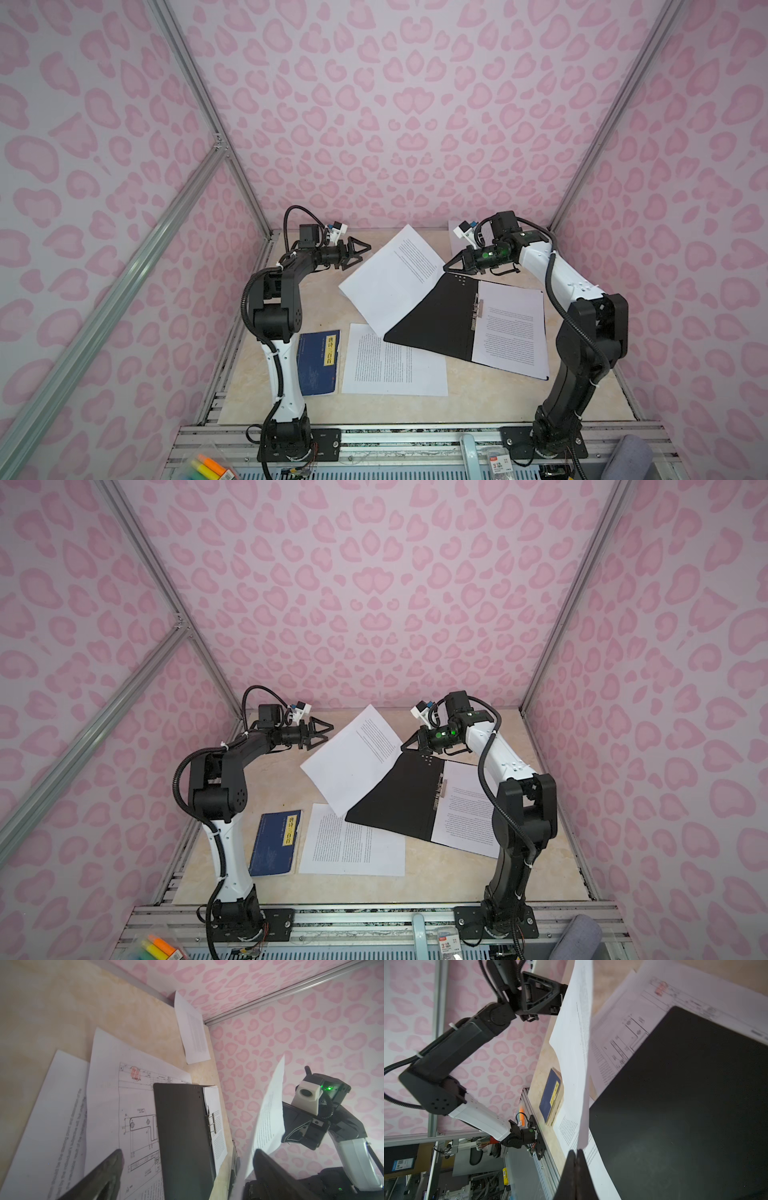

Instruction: Put the files into the folder

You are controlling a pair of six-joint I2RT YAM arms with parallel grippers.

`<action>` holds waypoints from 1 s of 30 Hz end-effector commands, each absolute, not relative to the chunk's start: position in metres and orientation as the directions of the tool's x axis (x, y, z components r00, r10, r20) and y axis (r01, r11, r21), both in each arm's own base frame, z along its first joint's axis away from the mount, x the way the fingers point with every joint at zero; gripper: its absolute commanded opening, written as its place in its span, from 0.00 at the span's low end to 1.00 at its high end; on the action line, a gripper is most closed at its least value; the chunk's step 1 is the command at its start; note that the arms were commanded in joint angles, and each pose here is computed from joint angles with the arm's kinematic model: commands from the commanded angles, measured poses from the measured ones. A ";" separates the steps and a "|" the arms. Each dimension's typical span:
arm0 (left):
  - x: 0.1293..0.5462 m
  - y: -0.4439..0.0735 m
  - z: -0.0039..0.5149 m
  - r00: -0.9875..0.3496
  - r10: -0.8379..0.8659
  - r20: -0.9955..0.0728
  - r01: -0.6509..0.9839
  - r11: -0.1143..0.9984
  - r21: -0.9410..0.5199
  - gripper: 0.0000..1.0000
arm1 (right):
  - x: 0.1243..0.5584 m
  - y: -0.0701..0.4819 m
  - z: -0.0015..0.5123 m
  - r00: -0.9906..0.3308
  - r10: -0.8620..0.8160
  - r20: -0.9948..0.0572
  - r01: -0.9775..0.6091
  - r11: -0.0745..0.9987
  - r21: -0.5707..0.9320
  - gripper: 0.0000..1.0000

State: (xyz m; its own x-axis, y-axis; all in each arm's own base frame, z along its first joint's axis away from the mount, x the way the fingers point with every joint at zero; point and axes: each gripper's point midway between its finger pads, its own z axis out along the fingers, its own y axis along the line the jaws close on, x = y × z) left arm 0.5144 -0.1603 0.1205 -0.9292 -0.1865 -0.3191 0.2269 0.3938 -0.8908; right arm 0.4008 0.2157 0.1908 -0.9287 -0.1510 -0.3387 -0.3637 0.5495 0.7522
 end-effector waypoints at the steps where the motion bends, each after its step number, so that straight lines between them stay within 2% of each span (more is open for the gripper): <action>1: 0.509 -0.170 0.139 -0.908 -0.186 -0.376 0.254 0.469 -0.846 0.98 | 0.388 0.192 0.136 -0.934 -0.297 -0.197 -0.352 0.683 0.640 0.00; 4: 0.500 -0.179 0.123 -0.924 -0.168 -0.343 0.216 0.512 -0.832 0.98 | 0.405 0.175 0.111 -0.938 -0.322 -0.125 -0.336 0.764 0.550 0.00; 9: 0.489 -0.190 0.106 -0.942 -0.124 -0.313 0.199 0.543 -0.816 0.98 | 0.427 0.165 0.084 -0.934 -0.346 -0.088 -0.348 0.825 0.446 0.00; 11: 0.490 -0.188 0.101 -0.944 -0.119 -0.309 0.193 0.563 -0.804 0.98 | 0.436 0.166 0.073 -0.935 -0.345 -0.077 -0.345 0.842 0.414 0.10; 14: 0.486 -0.191 0.093 -0.954 -0.111 -0.278 0.172 0.555 -0.814 0.98 | 0.453 0.174 0.072 -0.936 -0.325 -0.134 -0.352 0.854 0.383 0.22; 17: 0.476 -0.198 0.086 -0.963 -0.107 -0.248 0.150 0.552 -0.820 0.98 | 0.478 0.165 0.078 -0.954 -0.218 -0.207 -0.275 0.911 0.309 0.42; 19: 0.472 -0.201 0.085 -0.964 -0.110 -0.241 0.140 0.560 -0.816 0.98 | 0.487 0.154 0.090 -0.953 -0.137 -0.269 -0.207 0.945 0.252 0.46; 24: 0.457 -0.204 0.082 -0.971 -0.144 -0.189 0.073 0.579 -0.812 0.98 | 0.465 0.143 0.109 -0.918 0.086 -0.388 -0.032 0.957 0.290 0.56; 28: 0.444 -0.206 0.088 -0.969 -0.173 -0.176 0.040 0.594 -0.804 0.98 | 0.429 0.170 0.110 -0.905 0.198 -0.376 0.008 0.893 0.451 0.59; 30: 0.440 -0.210 0.093 -0.968 -0.177 -0.176 0.037 0.596 -0.802 0.98 | 0.418 0.185 0.108 -0.904 0.213 -0.371 0.007 0.875 0.484 0.60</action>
